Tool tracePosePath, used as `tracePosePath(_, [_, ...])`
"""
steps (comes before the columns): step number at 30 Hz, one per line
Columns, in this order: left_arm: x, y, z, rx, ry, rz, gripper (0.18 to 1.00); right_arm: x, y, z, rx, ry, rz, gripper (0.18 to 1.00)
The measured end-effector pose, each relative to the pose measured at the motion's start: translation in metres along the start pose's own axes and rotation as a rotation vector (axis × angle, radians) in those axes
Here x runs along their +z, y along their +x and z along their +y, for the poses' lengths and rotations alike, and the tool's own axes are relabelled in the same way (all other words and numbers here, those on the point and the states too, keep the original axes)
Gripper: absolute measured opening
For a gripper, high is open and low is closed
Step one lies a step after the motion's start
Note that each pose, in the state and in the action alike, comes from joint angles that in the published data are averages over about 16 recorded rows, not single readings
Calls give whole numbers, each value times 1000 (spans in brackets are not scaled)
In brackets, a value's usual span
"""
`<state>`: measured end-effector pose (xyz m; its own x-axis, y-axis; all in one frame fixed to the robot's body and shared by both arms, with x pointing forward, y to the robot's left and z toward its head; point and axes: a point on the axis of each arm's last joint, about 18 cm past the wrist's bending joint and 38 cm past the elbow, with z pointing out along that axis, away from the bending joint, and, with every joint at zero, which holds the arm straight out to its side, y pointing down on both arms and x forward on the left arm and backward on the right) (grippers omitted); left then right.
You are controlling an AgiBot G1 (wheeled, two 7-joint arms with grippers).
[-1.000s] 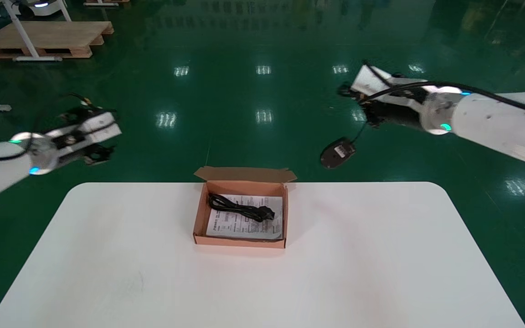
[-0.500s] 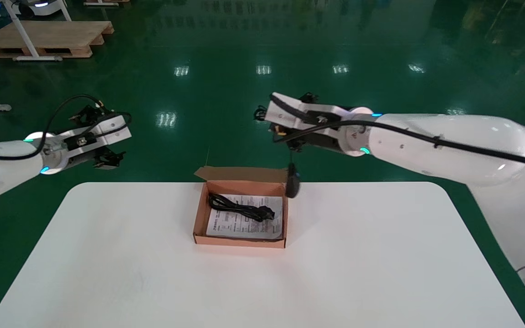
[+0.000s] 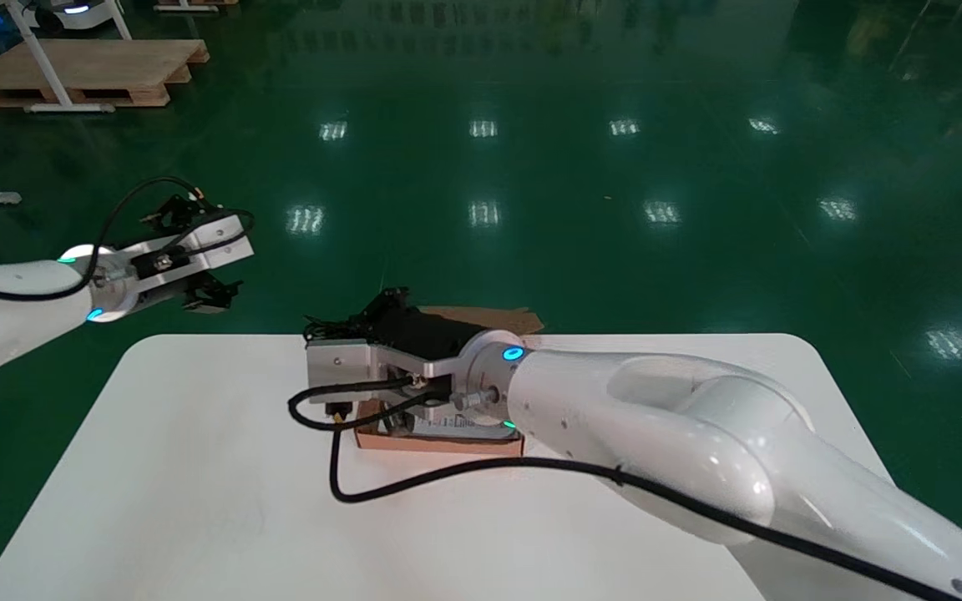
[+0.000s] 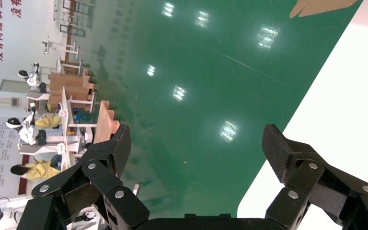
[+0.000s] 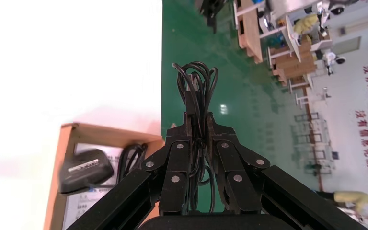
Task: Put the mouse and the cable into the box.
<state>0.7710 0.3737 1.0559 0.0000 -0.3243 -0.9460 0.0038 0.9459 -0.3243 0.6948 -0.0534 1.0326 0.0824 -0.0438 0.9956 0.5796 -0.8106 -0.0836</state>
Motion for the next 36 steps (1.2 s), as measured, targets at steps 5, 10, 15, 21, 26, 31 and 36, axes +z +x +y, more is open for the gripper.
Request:
tracePosePath(5, [-1,0,0,0,1,0,1001,8,-15,7,-20,-49,3,226])
tracePosePath(10, [-1,0,0,0,1,-1,1001,13,-25,23,-35,-110,-3,226])
tracePosePath(15, [-2,0,0,2,1,-1,1001,15,-35,32,-57,-150,-22,227])
tracePosePath(21, [-2,0,1,3,0,-1,1001,16,-40,35,-70,-162,-31,240])
tracePosePath(26, [-2,1,0,3,0,-1,1001,15,-39,35,-65,-160,-29,267])
tracePosePath(31, [-2,1,0,2,1,0,1001,15,-37,34,-59,-157,-26,315])
tracePosePath(36, [-2,1,0,2,1,0,1001,13,-37,38,-37,-157,-32,386])
